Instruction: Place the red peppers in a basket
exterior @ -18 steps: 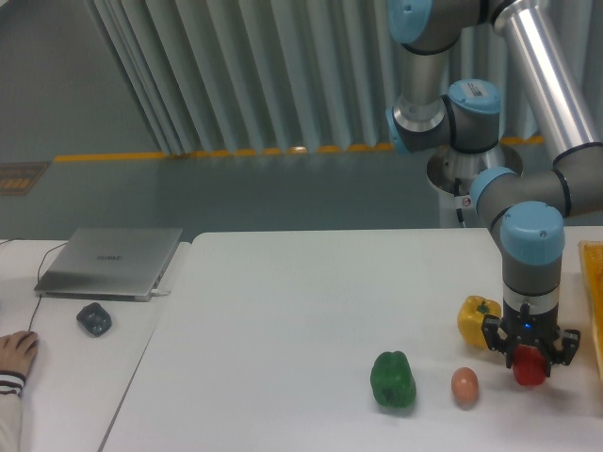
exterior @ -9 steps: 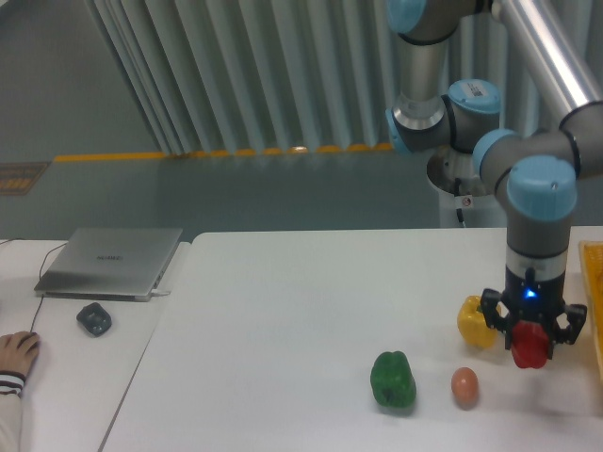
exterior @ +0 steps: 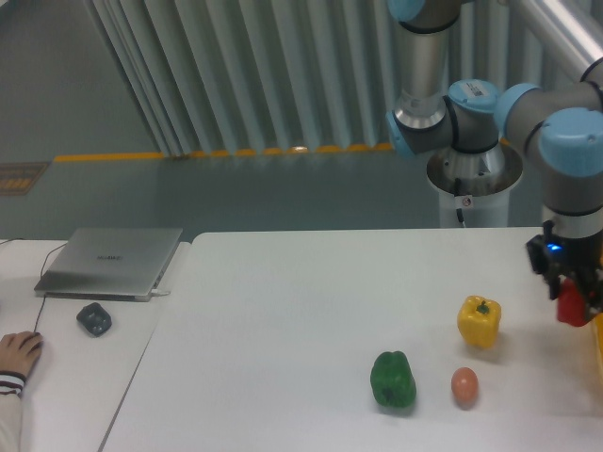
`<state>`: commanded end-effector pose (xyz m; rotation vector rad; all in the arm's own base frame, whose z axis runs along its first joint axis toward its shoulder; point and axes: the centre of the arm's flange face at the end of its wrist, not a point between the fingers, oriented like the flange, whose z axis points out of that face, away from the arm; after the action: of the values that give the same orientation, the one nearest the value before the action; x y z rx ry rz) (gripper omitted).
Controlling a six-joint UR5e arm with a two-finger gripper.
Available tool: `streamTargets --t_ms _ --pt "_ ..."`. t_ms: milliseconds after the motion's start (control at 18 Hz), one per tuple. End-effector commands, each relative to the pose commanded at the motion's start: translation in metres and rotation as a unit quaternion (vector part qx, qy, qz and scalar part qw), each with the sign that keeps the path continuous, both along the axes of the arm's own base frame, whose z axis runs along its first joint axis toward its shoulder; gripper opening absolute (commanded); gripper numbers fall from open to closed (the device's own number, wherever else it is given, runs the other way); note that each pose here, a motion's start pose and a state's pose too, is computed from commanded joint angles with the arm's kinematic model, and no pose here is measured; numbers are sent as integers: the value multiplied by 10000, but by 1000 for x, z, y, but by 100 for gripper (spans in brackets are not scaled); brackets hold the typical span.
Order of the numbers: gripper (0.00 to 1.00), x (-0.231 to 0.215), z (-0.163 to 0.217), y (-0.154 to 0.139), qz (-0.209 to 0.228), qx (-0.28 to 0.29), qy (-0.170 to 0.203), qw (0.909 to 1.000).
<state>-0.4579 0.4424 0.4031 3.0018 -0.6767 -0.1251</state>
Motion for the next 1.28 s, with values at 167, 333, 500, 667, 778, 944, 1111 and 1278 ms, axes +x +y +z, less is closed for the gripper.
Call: streamTargets --t_ms 167,333,500,667,778,944,1111,1278 --pt "41 -20 -10 -16 -70 -54 -48 9999" --pt "43 -42 -22 -27 67 17 49 10000" --pt "60 -53 -41 -26 145 -8 60 9999" --pt "98 -55 -57 -30 199 -253 150 9994" --pt "100 -51 -68 -30 389 -202 199 9988" --pt "100 -50 -72 -31 438 -84 331 9985" --pt "100 -47 -67 -27 391 -49 345 9986" --pt "100 -27 -50 -16 200 -31 343 9992"
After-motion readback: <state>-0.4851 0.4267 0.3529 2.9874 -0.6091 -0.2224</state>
